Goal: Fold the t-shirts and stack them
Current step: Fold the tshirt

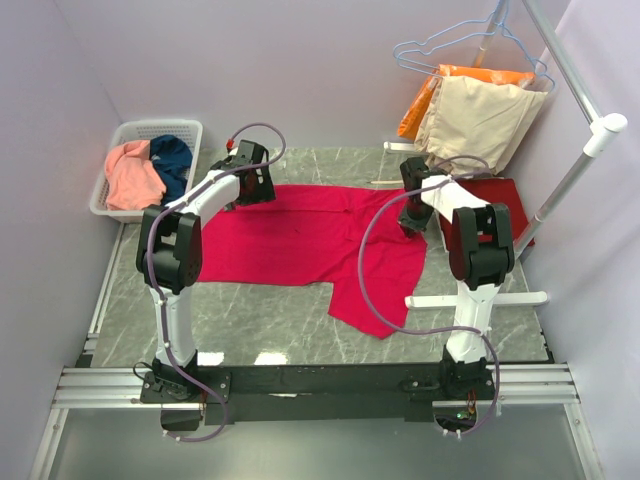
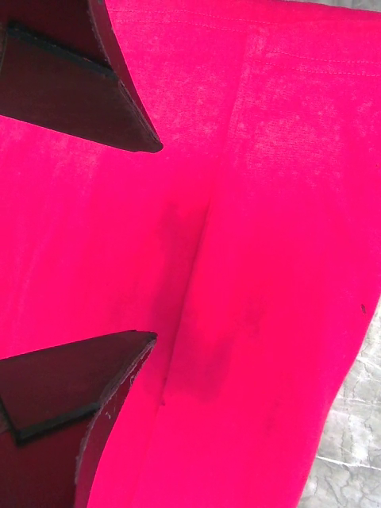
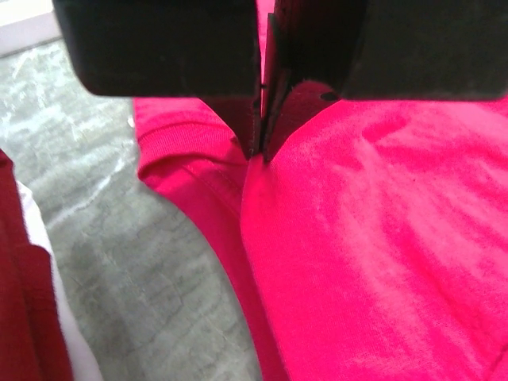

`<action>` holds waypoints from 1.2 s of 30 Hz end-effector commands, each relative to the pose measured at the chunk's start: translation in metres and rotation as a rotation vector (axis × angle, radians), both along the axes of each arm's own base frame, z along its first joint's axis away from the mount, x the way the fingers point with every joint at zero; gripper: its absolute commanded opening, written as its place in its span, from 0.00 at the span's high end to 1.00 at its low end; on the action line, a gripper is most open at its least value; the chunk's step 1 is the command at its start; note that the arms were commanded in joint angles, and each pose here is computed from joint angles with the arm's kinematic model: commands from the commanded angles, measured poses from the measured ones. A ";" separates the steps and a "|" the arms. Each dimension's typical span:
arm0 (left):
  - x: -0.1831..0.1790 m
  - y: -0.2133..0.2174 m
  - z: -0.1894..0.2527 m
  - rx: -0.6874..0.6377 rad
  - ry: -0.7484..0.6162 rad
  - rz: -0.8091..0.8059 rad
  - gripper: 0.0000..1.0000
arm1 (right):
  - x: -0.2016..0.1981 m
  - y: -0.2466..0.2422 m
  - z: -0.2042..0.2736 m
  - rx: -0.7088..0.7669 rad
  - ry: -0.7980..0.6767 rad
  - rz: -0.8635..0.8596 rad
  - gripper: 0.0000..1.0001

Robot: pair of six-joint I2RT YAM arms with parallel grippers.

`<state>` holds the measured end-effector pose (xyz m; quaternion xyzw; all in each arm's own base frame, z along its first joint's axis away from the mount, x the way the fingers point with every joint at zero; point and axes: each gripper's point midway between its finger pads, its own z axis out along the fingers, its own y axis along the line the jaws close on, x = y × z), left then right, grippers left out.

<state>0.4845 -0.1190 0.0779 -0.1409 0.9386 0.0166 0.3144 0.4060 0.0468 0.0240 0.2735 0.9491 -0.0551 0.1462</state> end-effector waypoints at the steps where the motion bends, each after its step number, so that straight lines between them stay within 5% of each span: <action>1: 0.009 0.000 0.011 0.009 -0.034 0.001 0.01 | 0.012 -0.006 0.043 -0.017 -0.070 -0.019 0.99; 15: 0.008 -0.001 0.007 0.006 -0.024 0.003 0.01 | -0.005 0.013 0.096 0.069 -0.106 0.007 0.99; 18: 0.008 -0.001 0.007 0.008 -0.023 0.000 0.00 | -0.011 0.015 0.096 0.079 -0.106 0.010 0.94; 21: 0.009 -0.002 0.006 0.002 -0.021 -0.001 0.01 | -0.020 0.012 0.087 0.045 -0.101 0.003 0.68; 27: 0.009 -0.002 0.006 -0.001 -0.020 0.000 0.01 | -0.018 0.000 0.075 -0.072 -0.075 -0.047 0.65; 36: 0.008 0.006 -0.004 0.037 0.007 0.059 0.01 | 0.021 0.025 0.037 0.004 -0.033 0.010 0.65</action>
